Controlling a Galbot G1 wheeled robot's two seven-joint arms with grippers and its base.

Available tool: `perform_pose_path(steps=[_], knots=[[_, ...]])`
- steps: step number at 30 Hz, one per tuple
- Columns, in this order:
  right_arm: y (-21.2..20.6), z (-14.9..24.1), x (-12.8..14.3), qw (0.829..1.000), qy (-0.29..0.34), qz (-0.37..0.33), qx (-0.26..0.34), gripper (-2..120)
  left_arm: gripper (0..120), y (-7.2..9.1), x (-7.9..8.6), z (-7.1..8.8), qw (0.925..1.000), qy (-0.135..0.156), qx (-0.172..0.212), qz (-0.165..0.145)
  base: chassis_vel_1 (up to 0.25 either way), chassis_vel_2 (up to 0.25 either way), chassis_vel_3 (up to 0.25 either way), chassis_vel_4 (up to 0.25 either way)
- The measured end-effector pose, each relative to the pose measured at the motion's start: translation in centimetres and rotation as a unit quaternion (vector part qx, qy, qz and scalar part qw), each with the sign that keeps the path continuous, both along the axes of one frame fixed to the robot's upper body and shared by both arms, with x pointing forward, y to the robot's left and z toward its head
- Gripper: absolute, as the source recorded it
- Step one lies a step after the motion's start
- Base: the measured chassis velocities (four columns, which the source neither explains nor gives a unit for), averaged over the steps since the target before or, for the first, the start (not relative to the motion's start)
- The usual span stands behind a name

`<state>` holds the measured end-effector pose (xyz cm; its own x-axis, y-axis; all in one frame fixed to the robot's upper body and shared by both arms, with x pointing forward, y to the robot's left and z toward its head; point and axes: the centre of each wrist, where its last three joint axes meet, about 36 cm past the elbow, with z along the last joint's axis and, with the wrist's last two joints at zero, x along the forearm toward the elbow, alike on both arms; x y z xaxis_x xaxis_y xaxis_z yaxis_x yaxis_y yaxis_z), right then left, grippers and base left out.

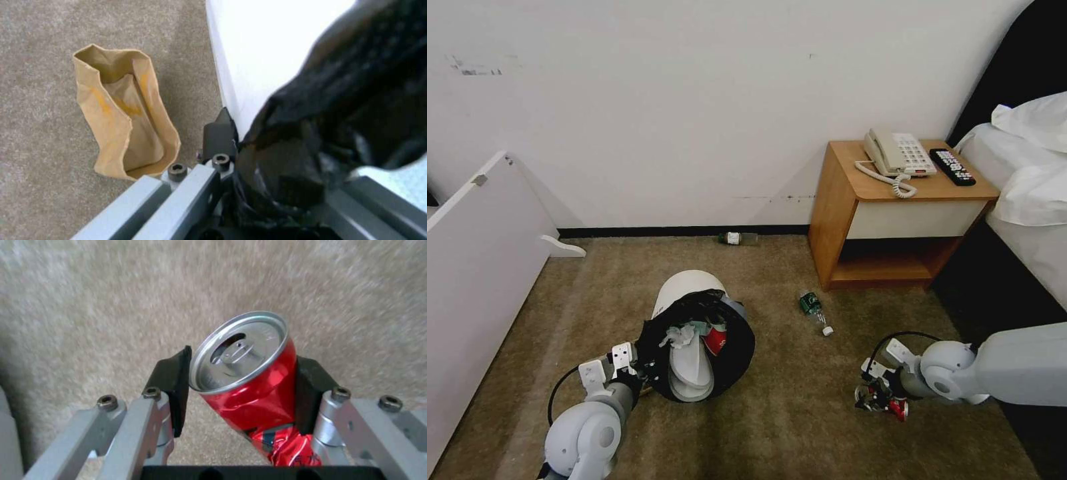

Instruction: Pick up the trash bin and place the garbage on the floor into it.

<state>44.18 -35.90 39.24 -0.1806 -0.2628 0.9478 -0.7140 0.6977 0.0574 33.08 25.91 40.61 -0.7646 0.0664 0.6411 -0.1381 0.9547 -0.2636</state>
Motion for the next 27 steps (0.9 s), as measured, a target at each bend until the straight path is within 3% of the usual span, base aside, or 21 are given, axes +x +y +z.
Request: perform_pose_path(steps=[8,15,18,27], knots=[[0.8,5.3,0.0,0.998,-0.050,-0.019,0.040,43,0,0.1,0.1,0.1,0.9998,0.015,0.005,-0.008,0.000,0.000,0.000,0.000],[1.0,7.1,-0.1,0.995,-0.074,-0.025,0.059,43,0,0.5,0.3,0.8,0.9994,0.032,0.004,-0.009,0.000,0.000,0.000,0.000],[1.1,8.5,-0.5,0.992,-0.096,-0.030,0.076,43,0,0.8,0.6,1.5,0.9986,0.051,-0.014,0.011,0.000,0.000,0.000,0.000],[1.7,10.6,-1.2,0.985,-0.130,-0.032,0.106,43,0,1.3,1.0,2.6,0.9966,0.072,-0.027,0.030,0.000,0.000,0.000,0.000]])
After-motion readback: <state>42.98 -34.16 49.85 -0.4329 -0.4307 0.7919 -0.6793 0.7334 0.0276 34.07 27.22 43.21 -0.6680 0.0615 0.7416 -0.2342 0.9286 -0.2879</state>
